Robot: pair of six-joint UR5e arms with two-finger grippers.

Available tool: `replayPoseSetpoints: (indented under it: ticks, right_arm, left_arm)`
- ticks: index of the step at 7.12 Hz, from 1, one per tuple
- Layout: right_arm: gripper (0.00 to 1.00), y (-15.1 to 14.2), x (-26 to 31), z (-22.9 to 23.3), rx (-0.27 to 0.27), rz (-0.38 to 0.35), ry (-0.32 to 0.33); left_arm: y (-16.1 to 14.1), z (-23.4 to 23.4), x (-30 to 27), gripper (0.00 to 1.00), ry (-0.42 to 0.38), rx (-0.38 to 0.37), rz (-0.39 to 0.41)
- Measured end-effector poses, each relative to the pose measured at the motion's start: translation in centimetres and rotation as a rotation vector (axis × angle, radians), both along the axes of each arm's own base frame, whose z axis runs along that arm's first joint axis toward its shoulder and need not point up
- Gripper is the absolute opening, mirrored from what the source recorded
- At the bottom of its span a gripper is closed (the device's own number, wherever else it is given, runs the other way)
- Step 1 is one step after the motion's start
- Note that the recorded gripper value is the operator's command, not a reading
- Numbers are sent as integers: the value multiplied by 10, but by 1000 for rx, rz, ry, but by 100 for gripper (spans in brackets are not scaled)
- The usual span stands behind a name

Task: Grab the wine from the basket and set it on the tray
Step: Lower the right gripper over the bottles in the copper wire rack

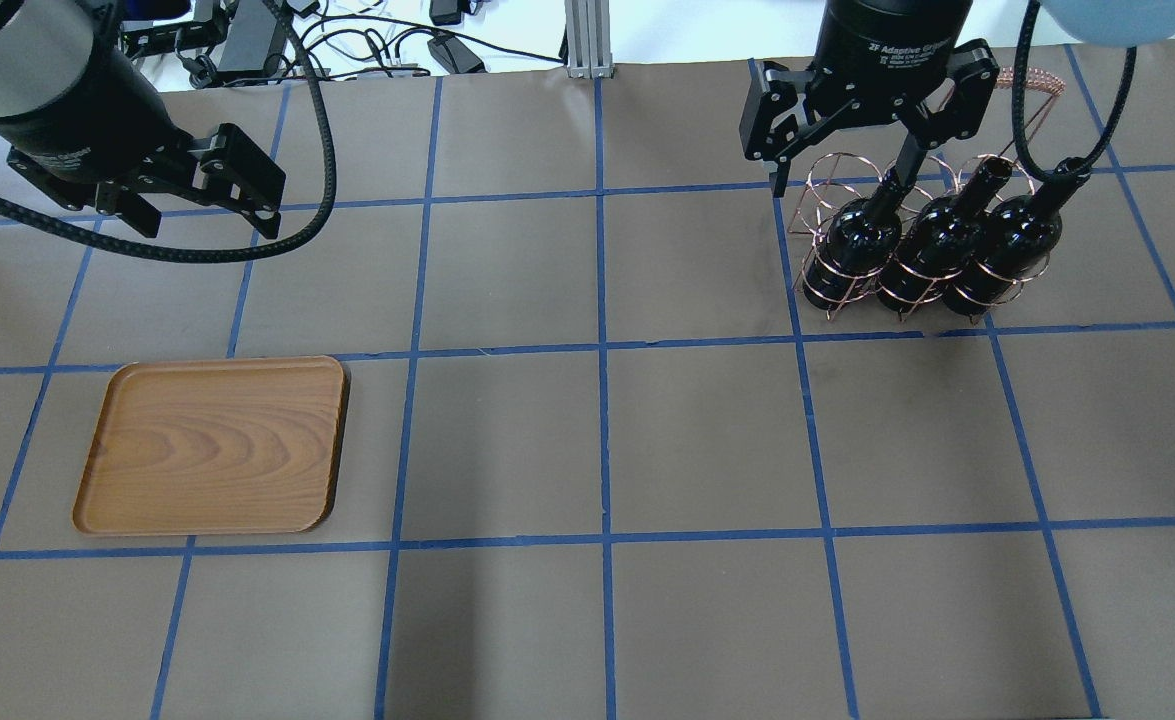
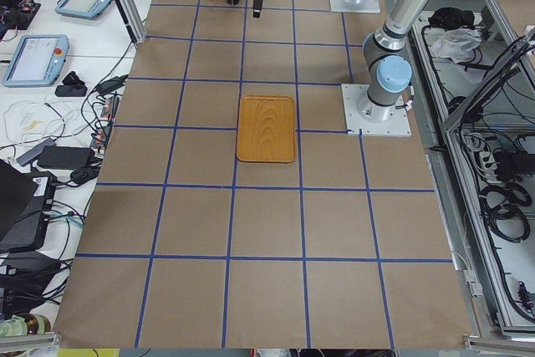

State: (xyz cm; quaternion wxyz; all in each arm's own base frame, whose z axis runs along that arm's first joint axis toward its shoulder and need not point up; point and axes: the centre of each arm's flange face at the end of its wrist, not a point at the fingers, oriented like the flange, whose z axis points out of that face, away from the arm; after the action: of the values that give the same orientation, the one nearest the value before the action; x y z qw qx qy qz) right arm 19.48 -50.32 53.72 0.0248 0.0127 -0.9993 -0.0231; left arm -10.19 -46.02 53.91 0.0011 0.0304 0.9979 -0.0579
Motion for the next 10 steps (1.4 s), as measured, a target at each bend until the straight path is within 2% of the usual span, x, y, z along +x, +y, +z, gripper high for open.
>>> replayPoseSetpoints:
  ticks: [4, 7, 9, 10]
  right_arm:
    - [100, -5, -14, 0, 1, 12, 1]
    - [100, -24, -101, -19, 37, -75, -18]
    - [100, -33, -148, -53, 52, -92, -30]
    - [100, -40, -165, -72, 39, -92, -30]
  left_arm:
    - [-1, -1, 0, 100, -1, 1, 0]
    - [0, 0, 1, 100, -1, 0, 1]
    - [-1, -1, 1, 100, -1, 3, 0]
    - [-1, -2, 1, 100, 0, 5, 0]
